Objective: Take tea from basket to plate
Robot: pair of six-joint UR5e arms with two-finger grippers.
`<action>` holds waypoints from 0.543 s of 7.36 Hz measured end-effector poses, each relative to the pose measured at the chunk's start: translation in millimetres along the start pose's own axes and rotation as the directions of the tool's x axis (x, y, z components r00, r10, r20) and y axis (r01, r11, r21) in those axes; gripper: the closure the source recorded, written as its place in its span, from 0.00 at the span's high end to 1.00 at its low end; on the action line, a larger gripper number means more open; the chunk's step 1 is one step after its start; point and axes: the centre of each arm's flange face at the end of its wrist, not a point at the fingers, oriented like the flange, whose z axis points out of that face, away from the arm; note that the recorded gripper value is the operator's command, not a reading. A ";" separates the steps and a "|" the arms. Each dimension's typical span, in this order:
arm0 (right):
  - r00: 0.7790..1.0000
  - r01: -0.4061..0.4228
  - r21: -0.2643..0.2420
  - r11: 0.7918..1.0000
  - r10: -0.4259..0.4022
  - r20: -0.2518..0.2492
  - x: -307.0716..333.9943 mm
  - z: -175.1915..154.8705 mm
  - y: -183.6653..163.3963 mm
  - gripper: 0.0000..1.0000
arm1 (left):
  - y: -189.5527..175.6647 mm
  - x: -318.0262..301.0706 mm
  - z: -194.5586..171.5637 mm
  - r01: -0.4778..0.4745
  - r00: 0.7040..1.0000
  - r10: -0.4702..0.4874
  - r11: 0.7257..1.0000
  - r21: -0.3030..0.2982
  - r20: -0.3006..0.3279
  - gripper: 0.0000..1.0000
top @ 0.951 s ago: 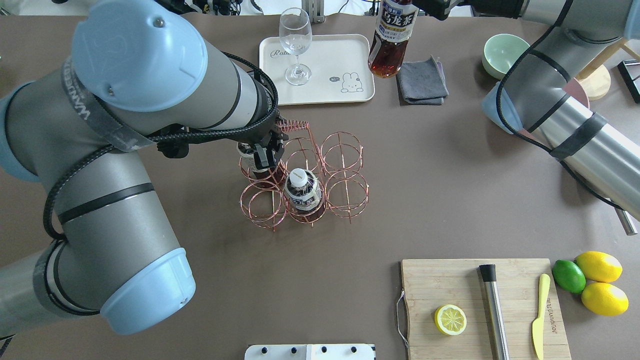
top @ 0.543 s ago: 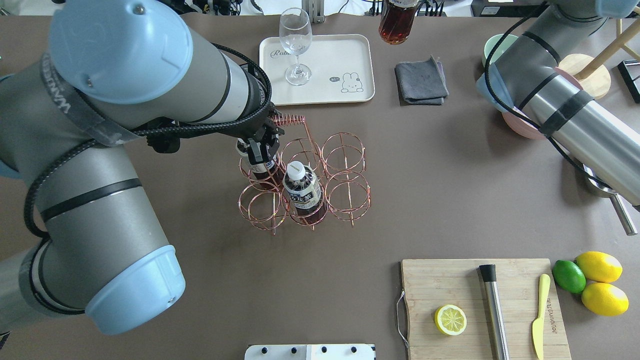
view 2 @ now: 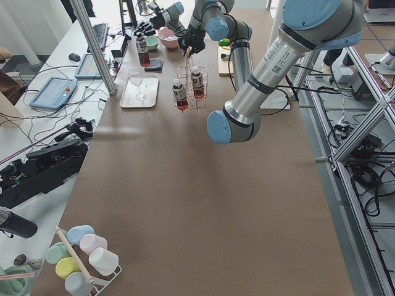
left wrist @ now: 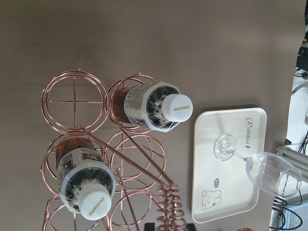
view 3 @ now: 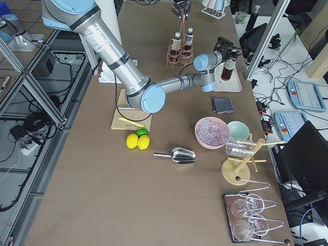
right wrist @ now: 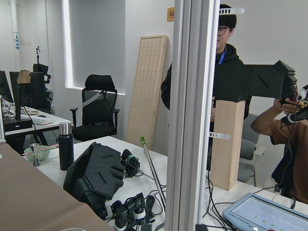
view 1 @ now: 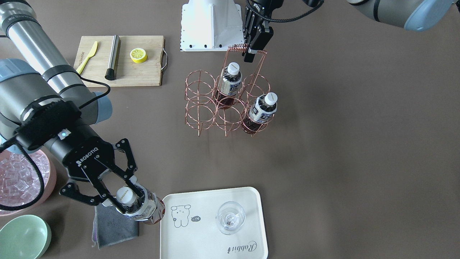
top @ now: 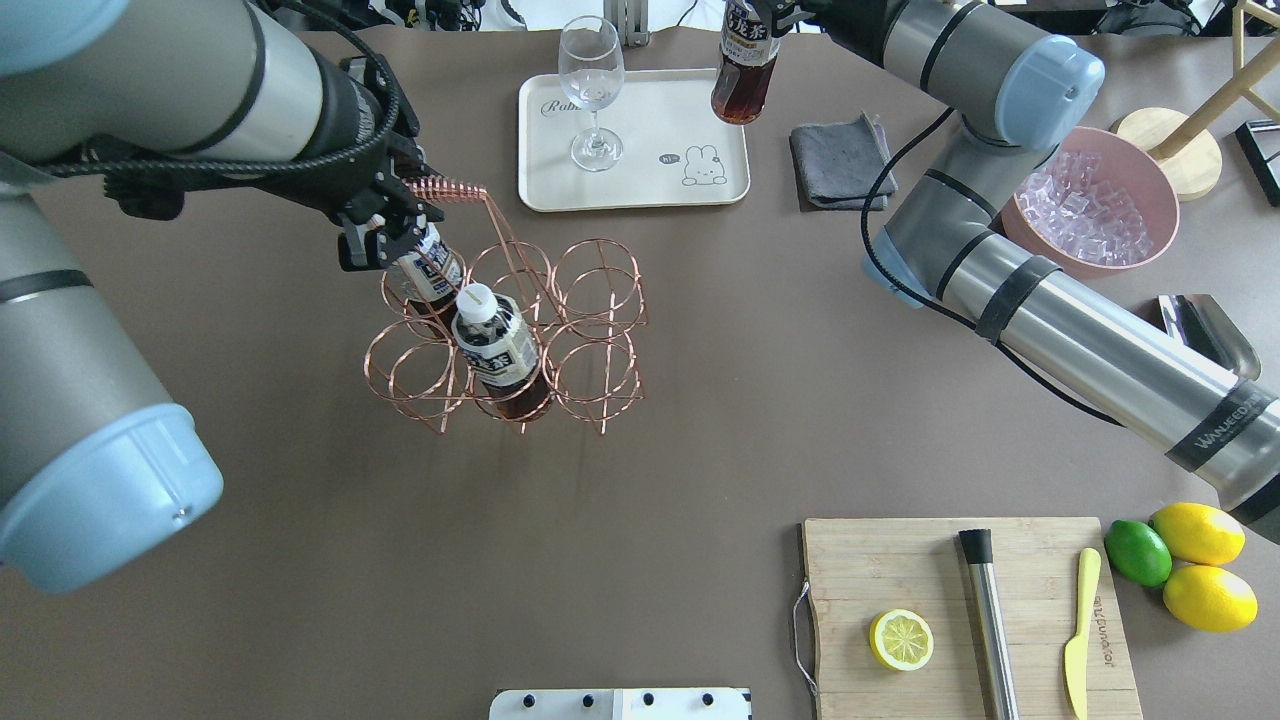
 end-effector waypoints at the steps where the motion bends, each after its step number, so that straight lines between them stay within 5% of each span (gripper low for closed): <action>1: 1.000 -0.006 0.002 1.000 0.006 -0.030 -5.2 12.5 18.8 0.00 | -38.6 20.9 -2.4 -0.041 0.999 0.041 0.999 0.026 0.029 0.00; 4: 0.996 -0.021 0.007 1.000 0.021 -0.092 -23.7 36.1 70.0 0.00 | -199.7 123.3 -13.0 -0.079 0.994 0.066 0.987 0.137 0.093 0.00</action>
